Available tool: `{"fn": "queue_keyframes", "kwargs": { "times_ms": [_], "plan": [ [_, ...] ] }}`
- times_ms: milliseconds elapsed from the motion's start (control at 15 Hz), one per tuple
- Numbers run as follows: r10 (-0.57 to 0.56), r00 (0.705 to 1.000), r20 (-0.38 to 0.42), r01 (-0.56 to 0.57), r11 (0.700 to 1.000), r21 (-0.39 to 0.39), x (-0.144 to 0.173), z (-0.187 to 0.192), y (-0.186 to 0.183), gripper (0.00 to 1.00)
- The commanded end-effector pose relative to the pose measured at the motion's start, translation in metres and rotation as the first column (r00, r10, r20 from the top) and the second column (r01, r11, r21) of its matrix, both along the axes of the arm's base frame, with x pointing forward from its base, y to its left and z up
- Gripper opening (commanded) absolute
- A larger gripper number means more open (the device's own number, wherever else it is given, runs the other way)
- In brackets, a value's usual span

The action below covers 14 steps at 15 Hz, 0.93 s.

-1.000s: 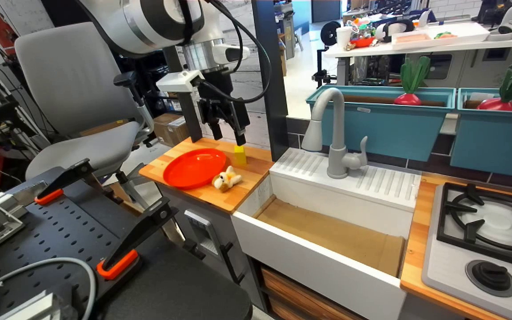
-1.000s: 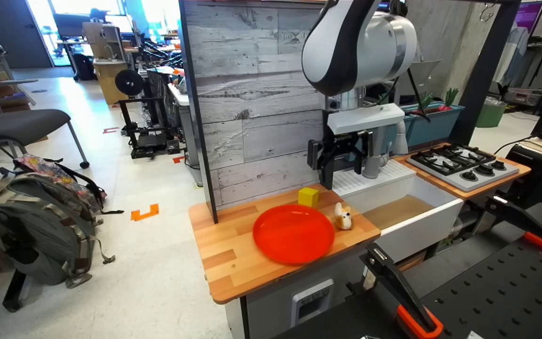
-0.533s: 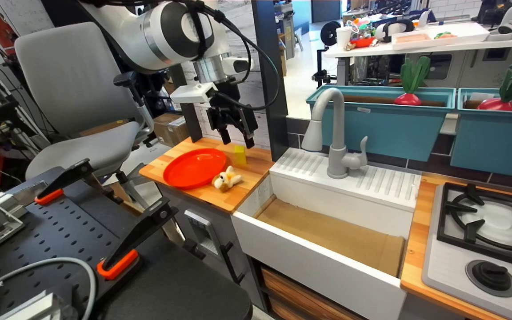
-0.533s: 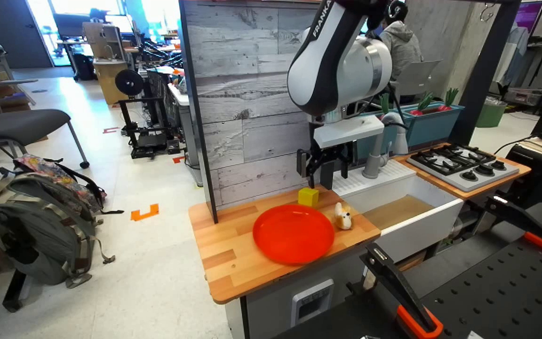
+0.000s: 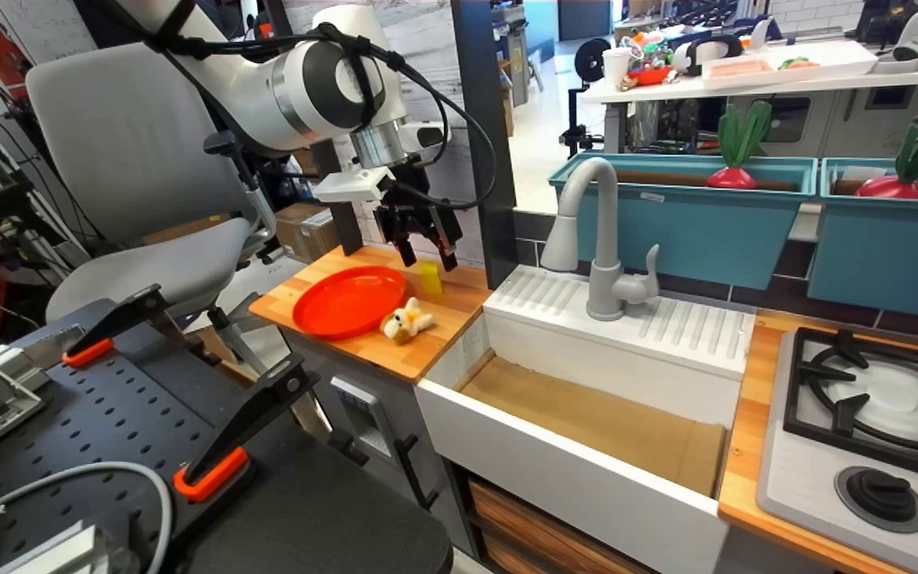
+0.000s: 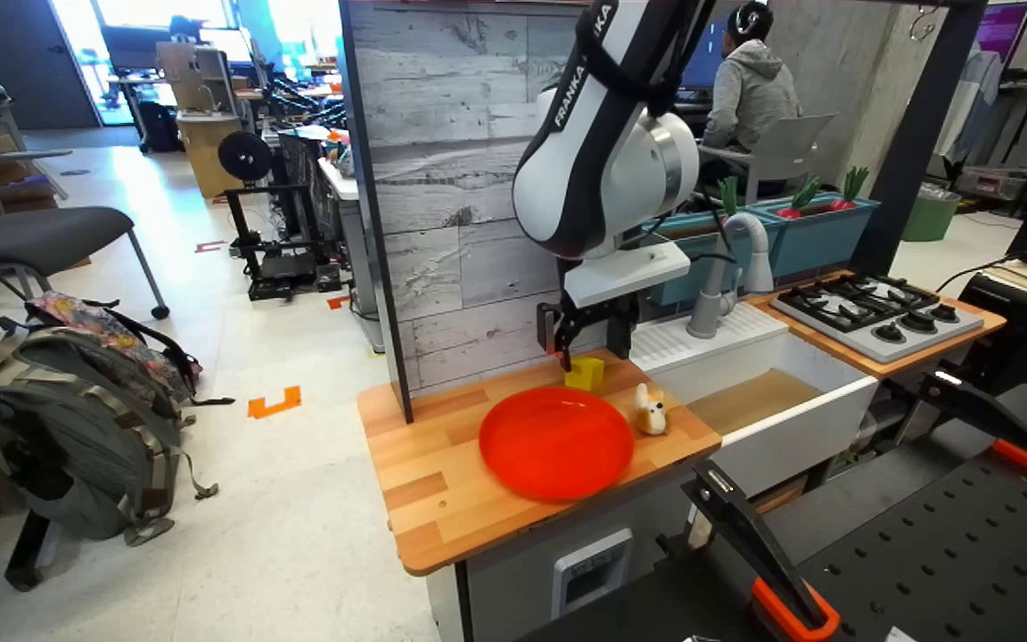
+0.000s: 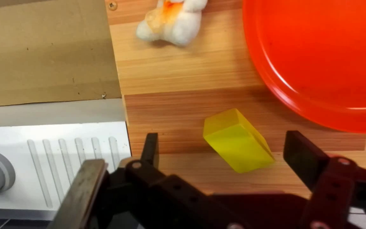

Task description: Pick up the yellow plush toy from the counter and put it on the plate

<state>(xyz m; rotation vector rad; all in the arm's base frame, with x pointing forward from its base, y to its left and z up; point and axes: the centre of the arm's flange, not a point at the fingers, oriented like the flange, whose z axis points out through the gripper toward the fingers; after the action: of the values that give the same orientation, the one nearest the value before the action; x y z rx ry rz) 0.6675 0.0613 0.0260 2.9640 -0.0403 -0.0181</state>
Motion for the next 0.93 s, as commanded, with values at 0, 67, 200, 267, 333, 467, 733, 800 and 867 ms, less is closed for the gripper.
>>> {"fn": "queue_keyframes", "kwargs": {
  "times_ms": [0, 67, 200, 267, 333, 467, 733, 800, 867],
  "plan": [
    [0.012, 1.000, -0.002, -0.012, 0.999, -0.043, 0.017, -0.012, 0.006, 0.91],
    [0.013, 1.000, -0.008, -0.013, 0.999, -0.046, 0.018, -0.014, 0.006, 0.74],
    [0.013, 1.000, -0.016, -0.014, 0.999, -0.051, 0.017, -0.017, 0.005, 0.58],
    [0.014, 1.000, -0.020, -0.015, 0.999, -0.051, 0.016, -0.018, 0.004, 0.51],
    [0.014, 1.000, -0.022, -0.015, 0.999, -0.052, 0.016, -0.018, 0.004, 0.42],
    [0.012, 1.000, -0.028, -0.014, 0.998, -0.054, 0.014, -0.019, 0.001, 0.27],
    [0.008, 0.999, -0.035, -0.010, 0.998, -0.058, 0.010, -0.017, -0.003, 0.07],
    [0.009, 1.000, -0.028, -0.011, 0.999, -0.053, 0.006, -0.014, -0.003, 0.08],
    [0.013, 1.000, -0.023, -0.014, 0.999, -0.046, 0.002, -0.010, -0.002, 0.08]
  ]
}}
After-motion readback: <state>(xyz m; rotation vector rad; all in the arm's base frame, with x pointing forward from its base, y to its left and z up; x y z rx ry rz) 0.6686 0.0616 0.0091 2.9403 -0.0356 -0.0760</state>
